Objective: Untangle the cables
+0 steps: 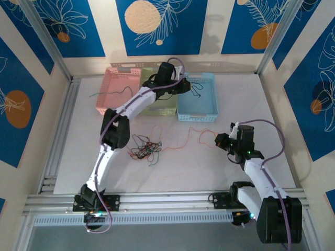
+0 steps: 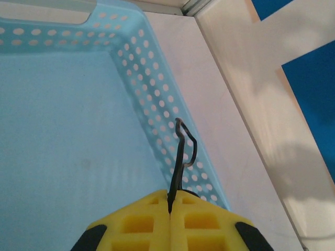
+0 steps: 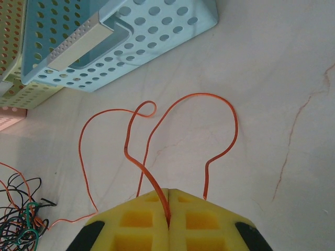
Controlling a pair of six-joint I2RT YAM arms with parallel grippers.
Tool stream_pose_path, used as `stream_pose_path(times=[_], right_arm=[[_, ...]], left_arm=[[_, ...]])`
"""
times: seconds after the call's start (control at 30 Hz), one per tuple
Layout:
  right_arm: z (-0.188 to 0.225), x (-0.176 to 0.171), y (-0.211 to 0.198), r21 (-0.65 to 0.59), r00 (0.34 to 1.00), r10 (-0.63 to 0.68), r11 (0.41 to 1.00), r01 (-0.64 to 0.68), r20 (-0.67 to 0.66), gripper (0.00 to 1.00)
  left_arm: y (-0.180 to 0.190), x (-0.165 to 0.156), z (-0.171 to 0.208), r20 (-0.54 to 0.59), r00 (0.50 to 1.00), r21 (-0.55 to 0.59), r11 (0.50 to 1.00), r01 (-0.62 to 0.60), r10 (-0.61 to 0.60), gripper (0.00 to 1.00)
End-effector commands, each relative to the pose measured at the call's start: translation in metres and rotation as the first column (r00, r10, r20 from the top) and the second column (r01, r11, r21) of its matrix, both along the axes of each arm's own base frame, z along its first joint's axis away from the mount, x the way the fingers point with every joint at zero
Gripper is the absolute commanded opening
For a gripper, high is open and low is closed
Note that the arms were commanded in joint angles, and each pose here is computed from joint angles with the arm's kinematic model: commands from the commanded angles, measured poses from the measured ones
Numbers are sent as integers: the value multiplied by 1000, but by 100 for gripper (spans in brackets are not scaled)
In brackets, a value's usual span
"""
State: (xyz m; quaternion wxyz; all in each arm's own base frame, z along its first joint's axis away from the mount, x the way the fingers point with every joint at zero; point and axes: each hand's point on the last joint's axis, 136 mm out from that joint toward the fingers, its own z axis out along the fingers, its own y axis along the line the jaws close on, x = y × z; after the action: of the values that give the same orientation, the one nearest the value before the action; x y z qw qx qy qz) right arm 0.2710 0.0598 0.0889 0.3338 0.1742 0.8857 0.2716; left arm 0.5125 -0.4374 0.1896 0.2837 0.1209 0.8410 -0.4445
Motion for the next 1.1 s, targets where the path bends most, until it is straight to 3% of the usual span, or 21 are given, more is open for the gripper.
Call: stream_pose_path(times=[0.0,0.03,0.1,0.2,0.37,0.53,0.83,1.0,1.07], right_arm=[[-4,-2,2,4,1000,11,1000,-11,-5,0],[-4,-2,2,4,1000,11,1000,-11,-5,0],[-4,-2,2,4,1000,13,1000,-13,-6,0],[-5,-2,2,4,1000,13,1000,-13,-7,0],[-5,-3,2,2,1000,9,1000,-9,-10,0],[-4,-2,3,4,1000,16,1000,-16,-6,0],[-5,-2,3,1,1000,17,1000,-17,-8,0],[-5,-2,4,-1,1000,20,1000,-20,-9,0],[-6,-2,4,0,1000,21,1000,-21,-11,0]], left_arm=[[-18,-11,-2,-21,998,13,998,53,-53,18],[-20,-13,-3,-22,997,25,997,68,-67,23],[-20,-17,-7,-17,996,67,994,86,-85,44],[-14,-25,1,3,994,107,988,107,-108,54],[3,-56,51,110,980,172,975,143,-163,56],[53,-101,86,190,975,196,978,76,-114,55],[179,-185,26,115,987,408,901,-147,109,62],[220,-219,-17,24,977,473,859,-198,212,65],[226,-226,-31,-32,959,445,863,-239,282,71]])
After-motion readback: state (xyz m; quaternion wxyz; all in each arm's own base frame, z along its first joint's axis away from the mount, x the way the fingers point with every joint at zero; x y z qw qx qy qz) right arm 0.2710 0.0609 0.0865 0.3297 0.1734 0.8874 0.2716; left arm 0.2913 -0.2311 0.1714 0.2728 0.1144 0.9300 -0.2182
